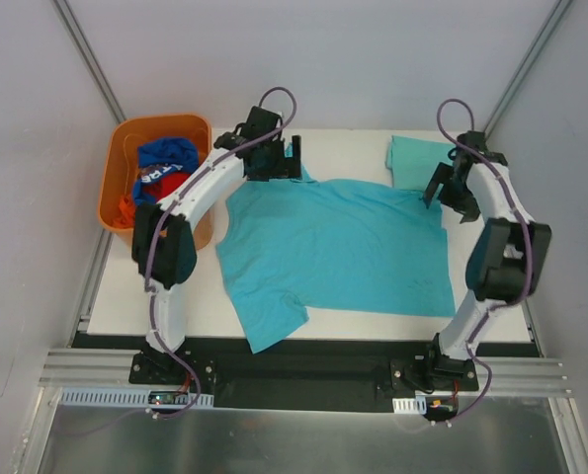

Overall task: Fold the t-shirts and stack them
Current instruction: Flatten out the tshirt, then grap the side of the flattened tshirt closest away from the robot with both arms

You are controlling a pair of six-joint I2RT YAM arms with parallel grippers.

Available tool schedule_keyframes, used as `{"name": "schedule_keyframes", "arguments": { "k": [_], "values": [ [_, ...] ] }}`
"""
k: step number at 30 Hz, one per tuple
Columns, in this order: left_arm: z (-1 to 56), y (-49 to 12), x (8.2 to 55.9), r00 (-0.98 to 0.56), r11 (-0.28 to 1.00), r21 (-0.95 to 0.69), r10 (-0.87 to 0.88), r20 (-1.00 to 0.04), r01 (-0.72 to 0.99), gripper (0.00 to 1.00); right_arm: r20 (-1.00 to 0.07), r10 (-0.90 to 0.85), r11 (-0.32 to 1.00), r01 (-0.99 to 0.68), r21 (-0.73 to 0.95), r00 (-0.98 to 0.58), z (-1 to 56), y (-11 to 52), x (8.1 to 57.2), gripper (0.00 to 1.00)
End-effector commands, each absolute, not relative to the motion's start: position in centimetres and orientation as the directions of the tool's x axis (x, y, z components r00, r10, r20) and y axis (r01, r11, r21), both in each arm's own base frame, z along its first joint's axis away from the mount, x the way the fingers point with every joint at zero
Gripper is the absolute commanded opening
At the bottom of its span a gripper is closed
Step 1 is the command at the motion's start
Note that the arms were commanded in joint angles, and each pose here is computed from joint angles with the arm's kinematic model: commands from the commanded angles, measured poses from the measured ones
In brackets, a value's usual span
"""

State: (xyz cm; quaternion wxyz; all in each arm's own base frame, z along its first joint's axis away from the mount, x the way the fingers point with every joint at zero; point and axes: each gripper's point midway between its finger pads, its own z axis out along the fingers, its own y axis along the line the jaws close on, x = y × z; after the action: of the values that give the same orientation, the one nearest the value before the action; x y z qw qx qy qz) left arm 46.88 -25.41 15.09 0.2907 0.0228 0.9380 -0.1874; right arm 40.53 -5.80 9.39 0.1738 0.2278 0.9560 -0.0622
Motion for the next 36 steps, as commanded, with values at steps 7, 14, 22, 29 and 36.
{"name": "schedule_keyframes", "arguments": {
  "k": [7,14,22,29,36],
  "values": [
    [16.9,-21.6,24.0,-0.812,0.942,-0.32,-0.106,-0.575,0.103,0.99,-0.574,0.575,0.781,0.6,0.172,-0.583,14.7,-3.7,25.8,0.97],
    [10.5,-20.4,11.8,-0.913,0.892,-0.446,-0.115,-0.39,0.078,0.99,-0.586,0.571,0.778,0.608,0.16,-0.576,13.0,-3.6,20.7,0.97],
    [4.1,-18.6,5.3,-0.982,0.91,-0.409,-0.131,-0.139,-0.063,0.72,-0.572,0.556,0.786,0.605,0.127,-0.603,11.7,-3.7,20.1,0.97],
    [3.7,-19.7,5.4,-0.986,0.933,-0.349,-0.127,-0.103,-0.084,0.55,-0.59,0.614,0.723,0.674,0.153,-0.524,10.6,-4.2,18.7,0.97],
    [2.2,-19.6,5.7,-0.983,0.948,-0.296,-0.152,-0.099,-0.116,0.48,-0.641,0.628,0.678,0.714,0.173,-0.441,11.6,-5.0,16.7,0.97]
  ]
}}
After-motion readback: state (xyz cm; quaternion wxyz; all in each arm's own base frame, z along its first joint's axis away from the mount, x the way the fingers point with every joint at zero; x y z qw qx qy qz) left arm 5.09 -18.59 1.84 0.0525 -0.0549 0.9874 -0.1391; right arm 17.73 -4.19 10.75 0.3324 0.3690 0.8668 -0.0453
